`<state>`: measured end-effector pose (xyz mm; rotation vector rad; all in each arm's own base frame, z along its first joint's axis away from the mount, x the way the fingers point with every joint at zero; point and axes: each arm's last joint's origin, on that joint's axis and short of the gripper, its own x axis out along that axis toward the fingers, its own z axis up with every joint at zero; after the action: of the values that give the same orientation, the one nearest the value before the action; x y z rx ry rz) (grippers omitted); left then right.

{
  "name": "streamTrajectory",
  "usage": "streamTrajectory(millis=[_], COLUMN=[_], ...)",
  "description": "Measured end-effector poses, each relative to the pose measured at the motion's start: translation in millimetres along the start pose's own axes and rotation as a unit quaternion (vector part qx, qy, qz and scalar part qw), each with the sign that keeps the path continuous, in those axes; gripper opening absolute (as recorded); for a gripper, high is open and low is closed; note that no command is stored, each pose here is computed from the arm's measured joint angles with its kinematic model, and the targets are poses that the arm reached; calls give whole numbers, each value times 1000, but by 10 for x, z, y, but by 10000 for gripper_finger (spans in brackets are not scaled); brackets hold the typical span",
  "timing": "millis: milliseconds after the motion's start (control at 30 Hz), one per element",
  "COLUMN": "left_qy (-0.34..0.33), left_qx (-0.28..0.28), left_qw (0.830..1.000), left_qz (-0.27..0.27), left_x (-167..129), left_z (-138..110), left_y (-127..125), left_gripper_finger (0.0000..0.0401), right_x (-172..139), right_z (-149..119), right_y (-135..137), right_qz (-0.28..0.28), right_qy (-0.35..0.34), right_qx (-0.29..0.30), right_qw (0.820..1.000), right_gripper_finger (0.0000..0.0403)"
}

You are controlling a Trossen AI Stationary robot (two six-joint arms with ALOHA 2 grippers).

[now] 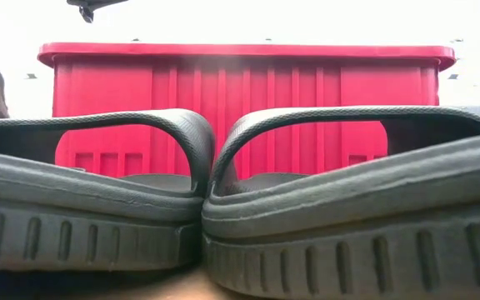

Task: Pick and place slides into bin
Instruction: Put the black slide into the red bin

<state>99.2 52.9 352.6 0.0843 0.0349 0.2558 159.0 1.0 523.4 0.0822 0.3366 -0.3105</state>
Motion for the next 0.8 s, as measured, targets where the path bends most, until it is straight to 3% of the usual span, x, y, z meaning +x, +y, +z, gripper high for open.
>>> streamTrajectory(millis=[167,333,433,533,700,800], left_qy=[0,0,0,0,0,0], left_qx=[-21,-37,-39,-38,-39,-39], left_qw=[1000,999,999,999,999,999], left_qz=[0,0,0,0,0,3], left_x=[0,-1,-1,-1,0,0], left_z=[0,0,0,0,0,0], left_y=[0,0,0,0,0,2], left_gripper_finger=[24,24,24,24,24,24], right_x=[0,256,582,960,1374,1607], right_z=[213,276,146,-65,-224,-366], right_y=[-360,-728,-964,-1152,-1258,-1354], right_qz=[-77,-73,-20,68,160,172], right_qy=[10,83,178,283,300,330], right_qx=[-31,-49,-43,-58,-136,-157], right_qw=[996,993,983,955,931,915], right_gripper_finger=[2,2,2,3,3,3])
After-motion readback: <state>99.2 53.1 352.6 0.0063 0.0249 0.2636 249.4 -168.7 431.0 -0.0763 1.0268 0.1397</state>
